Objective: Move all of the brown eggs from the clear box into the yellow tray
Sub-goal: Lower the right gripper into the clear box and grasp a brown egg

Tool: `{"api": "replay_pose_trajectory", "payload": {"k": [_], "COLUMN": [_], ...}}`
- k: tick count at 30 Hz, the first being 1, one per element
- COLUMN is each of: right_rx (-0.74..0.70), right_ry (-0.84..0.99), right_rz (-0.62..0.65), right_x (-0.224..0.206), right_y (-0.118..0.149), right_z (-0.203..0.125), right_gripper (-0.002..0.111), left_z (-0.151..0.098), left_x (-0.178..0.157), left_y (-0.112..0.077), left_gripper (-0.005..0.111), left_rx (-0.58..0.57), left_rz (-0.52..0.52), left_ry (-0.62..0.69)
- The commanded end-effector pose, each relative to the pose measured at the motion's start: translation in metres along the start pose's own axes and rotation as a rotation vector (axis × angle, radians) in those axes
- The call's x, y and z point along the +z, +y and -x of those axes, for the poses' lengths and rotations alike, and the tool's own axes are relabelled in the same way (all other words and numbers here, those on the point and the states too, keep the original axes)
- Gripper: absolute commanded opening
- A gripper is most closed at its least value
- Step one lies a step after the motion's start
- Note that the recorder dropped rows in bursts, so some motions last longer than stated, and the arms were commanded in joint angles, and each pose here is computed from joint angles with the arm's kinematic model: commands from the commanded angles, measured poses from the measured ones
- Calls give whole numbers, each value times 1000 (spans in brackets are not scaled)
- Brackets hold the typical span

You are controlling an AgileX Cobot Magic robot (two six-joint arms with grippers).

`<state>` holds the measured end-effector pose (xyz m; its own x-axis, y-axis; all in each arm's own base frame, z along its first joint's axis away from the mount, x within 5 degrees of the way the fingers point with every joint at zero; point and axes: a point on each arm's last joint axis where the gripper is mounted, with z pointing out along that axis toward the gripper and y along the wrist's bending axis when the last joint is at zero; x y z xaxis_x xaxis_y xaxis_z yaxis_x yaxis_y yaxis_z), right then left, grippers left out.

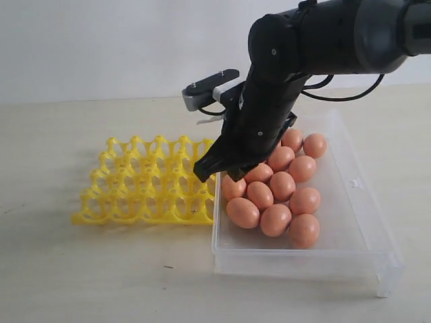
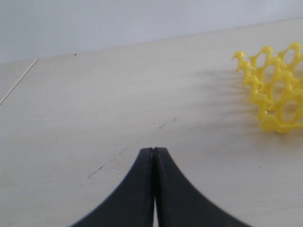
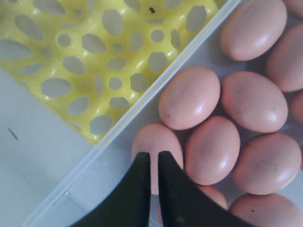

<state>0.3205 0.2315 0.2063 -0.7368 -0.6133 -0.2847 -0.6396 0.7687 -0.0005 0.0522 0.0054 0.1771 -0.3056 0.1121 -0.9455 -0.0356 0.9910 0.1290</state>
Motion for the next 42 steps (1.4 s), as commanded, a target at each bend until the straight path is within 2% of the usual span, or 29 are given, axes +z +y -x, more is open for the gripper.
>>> {"api": "replay_pose_trajectory", "payload": {"k": [1,3,15,22,29,32,35,37,42], "right_rx": [-16,-8,-6,-7,-6,-2,0,-3,-4], "right_ry": [10,3,100,117,99,91,92,81,-5], "right_rz": [0,-1,5,4,2,4,6,5,0], "right_x": [12,15,60,80,92,92,91,84,53], "right_y": [-3,-2,-3,-4,-4,-4,-4,-4,-3], "right_z": [-8,-10,-17,-19,-18,-17,-17,-16,-7], "right_gripper": [39,51,51,57,56,49,24,2,0], "left_z": [2,2,2,2,2,2,2,2,2], "left_x": [0,0,0,0,0,0,0,0,0], "left_y": [0,0,0,0,0,0,0,0,0], "left_gripper": [0,0,0,0,0,0,0,0,0], "left_rx": [-5,-5,-5,-5,-5,-5,-5,-5,-5], "left_rz": [-6,-6,-6,-6,-6,-6,-6,-6,-6], "left_ry": [-13,-13,-13,-13,-13,-13,-13,-13,-13]}}
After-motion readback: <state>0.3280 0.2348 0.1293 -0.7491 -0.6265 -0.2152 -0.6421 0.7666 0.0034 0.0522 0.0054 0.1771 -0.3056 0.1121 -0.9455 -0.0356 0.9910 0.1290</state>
